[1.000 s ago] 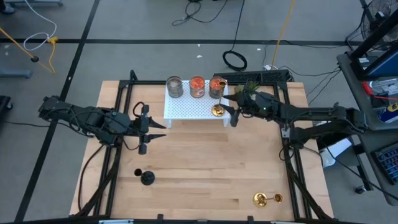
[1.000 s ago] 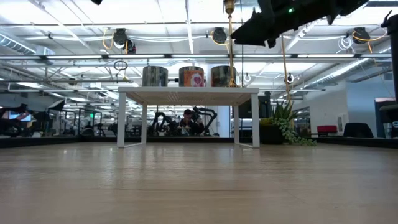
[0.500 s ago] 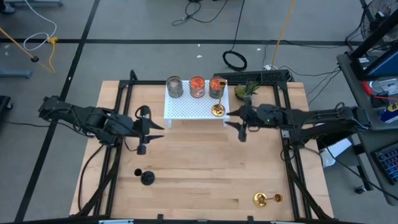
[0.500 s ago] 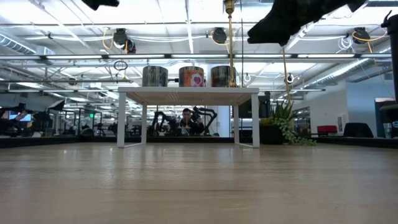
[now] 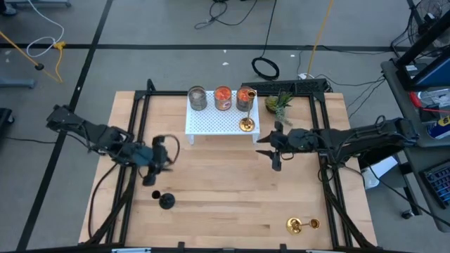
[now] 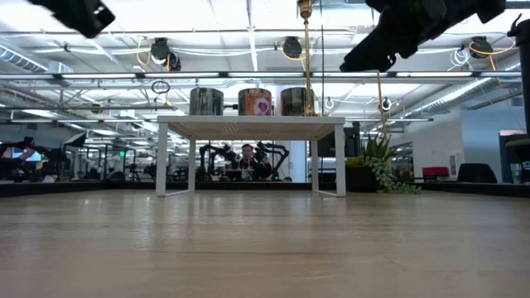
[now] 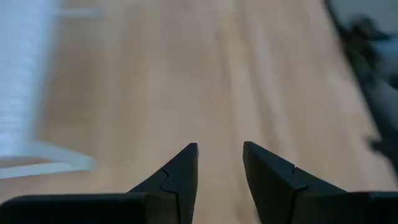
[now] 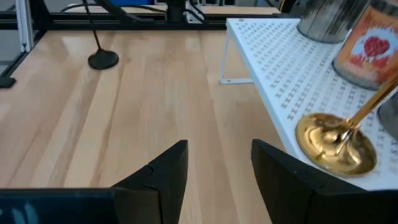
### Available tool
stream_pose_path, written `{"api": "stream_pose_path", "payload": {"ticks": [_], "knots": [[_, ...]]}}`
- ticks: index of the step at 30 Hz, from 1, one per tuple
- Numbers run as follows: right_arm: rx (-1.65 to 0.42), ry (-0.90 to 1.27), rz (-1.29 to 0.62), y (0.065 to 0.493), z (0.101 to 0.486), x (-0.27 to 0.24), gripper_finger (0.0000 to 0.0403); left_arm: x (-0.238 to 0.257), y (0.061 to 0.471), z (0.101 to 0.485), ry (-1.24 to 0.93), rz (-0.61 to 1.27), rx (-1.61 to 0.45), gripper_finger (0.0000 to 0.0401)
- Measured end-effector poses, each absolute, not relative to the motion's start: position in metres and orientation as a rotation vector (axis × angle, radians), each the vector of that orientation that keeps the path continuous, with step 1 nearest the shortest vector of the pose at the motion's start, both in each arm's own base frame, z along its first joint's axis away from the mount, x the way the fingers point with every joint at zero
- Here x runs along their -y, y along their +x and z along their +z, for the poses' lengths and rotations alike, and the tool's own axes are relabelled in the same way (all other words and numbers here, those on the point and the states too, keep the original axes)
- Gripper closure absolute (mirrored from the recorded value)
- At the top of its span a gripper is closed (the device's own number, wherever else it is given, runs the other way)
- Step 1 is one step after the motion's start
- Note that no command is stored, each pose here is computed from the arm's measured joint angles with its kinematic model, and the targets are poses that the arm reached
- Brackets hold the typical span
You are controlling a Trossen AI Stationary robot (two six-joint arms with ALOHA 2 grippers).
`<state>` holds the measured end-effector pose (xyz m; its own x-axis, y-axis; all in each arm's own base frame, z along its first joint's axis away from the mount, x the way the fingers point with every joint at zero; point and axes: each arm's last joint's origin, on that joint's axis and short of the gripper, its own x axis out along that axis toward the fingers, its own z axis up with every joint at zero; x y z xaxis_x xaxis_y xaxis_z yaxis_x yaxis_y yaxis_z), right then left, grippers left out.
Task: Pick & Place candle stick holders
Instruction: Put the black candle holder on the shelf aligned with the other candle holders
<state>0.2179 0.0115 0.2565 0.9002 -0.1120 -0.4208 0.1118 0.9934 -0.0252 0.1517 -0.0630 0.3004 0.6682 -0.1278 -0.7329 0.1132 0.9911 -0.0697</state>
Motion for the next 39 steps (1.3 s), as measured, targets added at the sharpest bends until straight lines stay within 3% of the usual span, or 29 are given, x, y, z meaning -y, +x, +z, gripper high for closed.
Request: {"api": "stream_pose_path", "payload": {"ticks": [6,12,20,29,39], "knots": [[-0.361,0.009,-0.114,0.219,0.25,-0.012,0.0229,0.083,0.14,0.272,-0.019,-0.319,-0.954,0.0268],[-0.279,-0.024,-0.105,0.221,0.254,-0.012,0.0228,0.092,0.133,0.269,0.005,-0.304,-0.954,0.0268],[-0.251,-0.022,-0.105,0.221,0.256,-0.012,0.0231,0.094,0.114,0.26,-0.117,-0.198,-1.146,0.0268],[-0.247,-0.018,-0.103,0.222,0.257,-0.012,0.0231,0.111,0.106,0.229,-0.126,-0.346,-1.163,0.0268],[-0.233,-0.016,-0.103,0.222,0.258,-0.012,0.0232,0.12,0.108,0.175,-0.192,-0.372,-0.971,0.0268]]}}
